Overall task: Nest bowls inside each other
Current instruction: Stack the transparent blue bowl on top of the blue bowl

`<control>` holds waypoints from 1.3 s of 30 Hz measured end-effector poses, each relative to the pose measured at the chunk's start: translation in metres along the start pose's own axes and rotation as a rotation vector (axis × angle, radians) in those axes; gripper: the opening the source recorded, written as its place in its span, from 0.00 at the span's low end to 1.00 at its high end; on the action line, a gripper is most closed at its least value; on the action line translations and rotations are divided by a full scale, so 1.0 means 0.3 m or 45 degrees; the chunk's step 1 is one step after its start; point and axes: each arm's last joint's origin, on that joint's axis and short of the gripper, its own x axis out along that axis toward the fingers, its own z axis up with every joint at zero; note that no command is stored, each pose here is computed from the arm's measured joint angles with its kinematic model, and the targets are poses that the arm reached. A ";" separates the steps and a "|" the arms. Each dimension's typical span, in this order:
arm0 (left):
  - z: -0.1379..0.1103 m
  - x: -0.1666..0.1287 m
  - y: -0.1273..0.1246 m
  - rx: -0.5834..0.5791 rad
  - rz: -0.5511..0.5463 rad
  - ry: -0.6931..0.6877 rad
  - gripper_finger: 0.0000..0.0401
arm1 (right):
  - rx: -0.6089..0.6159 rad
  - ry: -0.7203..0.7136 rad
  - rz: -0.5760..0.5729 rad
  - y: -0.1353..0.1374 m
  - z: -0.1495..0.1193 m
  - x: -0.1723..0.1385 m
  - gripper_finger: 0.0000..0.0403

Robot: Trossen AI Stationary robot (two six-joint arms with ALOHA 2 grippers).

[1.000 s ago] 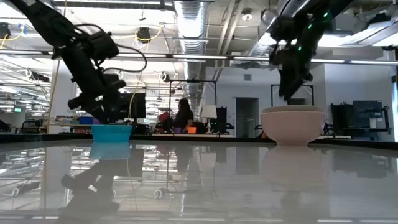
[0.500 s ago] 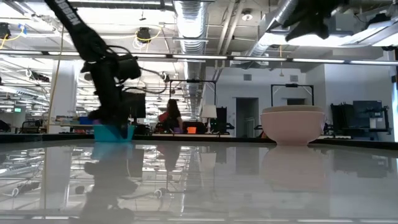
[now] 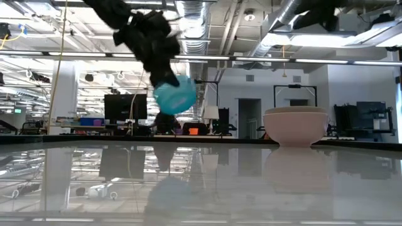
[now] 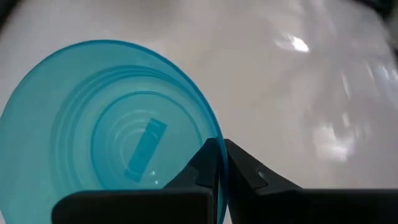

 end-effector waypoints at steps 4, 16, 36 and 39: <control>0.022 0.012 -0.101 0.295 -0.145 0.110 0.00 | -0.125 0.116 0.147 0.032 -0.009 0.059 0.36; 0.090 0.042 -0.350 0.697 -0.457 0.064 0.00 | -0.386 0.160 0.539 0.168 -0.008 0.322 0.36; 0.157 0.043 -0.497 0.740 -0.751 -0.144 0.00 | -0.411 0.078 0.845 0.238 -0.011 0.480 0.36; 0.170 0.041 -0.503 0.728 -0.789 -0.191 0.00 | -0.419 0.081 0.865 0.250 -0.016 0.476 0.36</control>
